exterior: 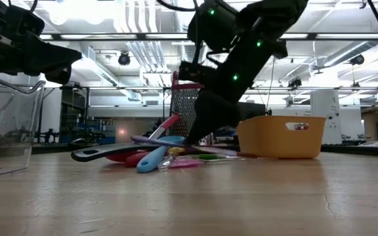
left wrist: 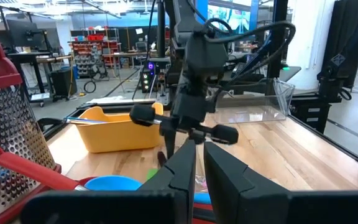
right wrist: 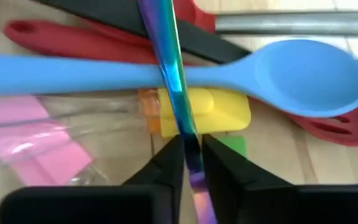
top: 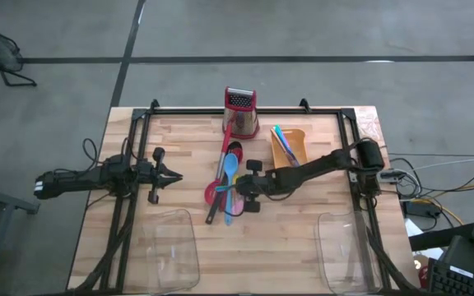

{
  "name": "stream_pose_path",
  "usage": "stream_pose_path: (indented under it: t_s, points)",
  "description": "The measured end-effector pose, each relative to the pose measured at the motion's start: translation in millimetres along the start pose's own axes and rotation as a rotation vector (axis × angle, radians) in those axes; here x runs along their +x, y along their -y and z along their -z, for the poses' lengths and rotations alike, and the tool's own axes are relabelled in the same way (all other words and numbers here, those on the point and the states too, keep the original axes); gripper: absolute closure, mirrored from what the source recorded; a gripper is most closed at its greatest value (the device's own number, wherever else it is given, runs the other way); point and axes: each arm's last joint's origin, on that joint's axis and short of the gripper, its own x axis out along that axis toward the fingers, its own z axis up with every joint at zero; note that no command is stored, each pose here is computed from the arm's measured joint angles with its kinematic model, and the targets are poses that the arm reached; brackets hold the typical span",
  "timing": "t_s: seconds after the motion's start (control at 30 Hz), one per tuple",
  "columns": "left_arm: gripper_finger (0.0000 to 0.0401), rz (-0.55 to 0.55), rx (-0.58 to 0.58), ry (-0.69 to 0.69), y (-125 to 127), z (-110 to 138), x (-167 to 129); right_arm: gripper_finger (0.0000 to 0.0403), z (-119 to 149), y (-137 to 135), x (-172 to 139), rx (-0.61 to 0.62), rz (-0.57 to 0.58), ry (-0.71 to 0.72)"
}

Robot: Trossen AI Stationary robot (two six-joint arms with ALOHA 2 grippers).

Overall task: Pick & Place Kitchen Items
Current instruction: Put the blue table knife into the yellow bin

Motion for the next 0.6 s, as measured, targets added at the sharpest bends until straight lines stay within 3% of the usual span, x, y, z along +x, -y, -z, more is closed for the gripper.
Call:
stream_pose_path:
  t_s: [0.1, 0.33, 0.6]
  points:
    - [0.0362, 0.000, 0.000, 0.000, 0, 0, 0, 0.0389, -1, 2, -7, 0.005, -0.002, 0.003]
    - [0.0362, 0.000, 0.000, 0.000, 0, 0, 0, 0.0387, -2, 4, -16, 0.032, -0.017, 0.000]
    - [0.0362, 0.000, 0.000, -0.001, 0, 0, 0, 0.0320, 4, 0, -5, 0.018, -0.048, -0.033]
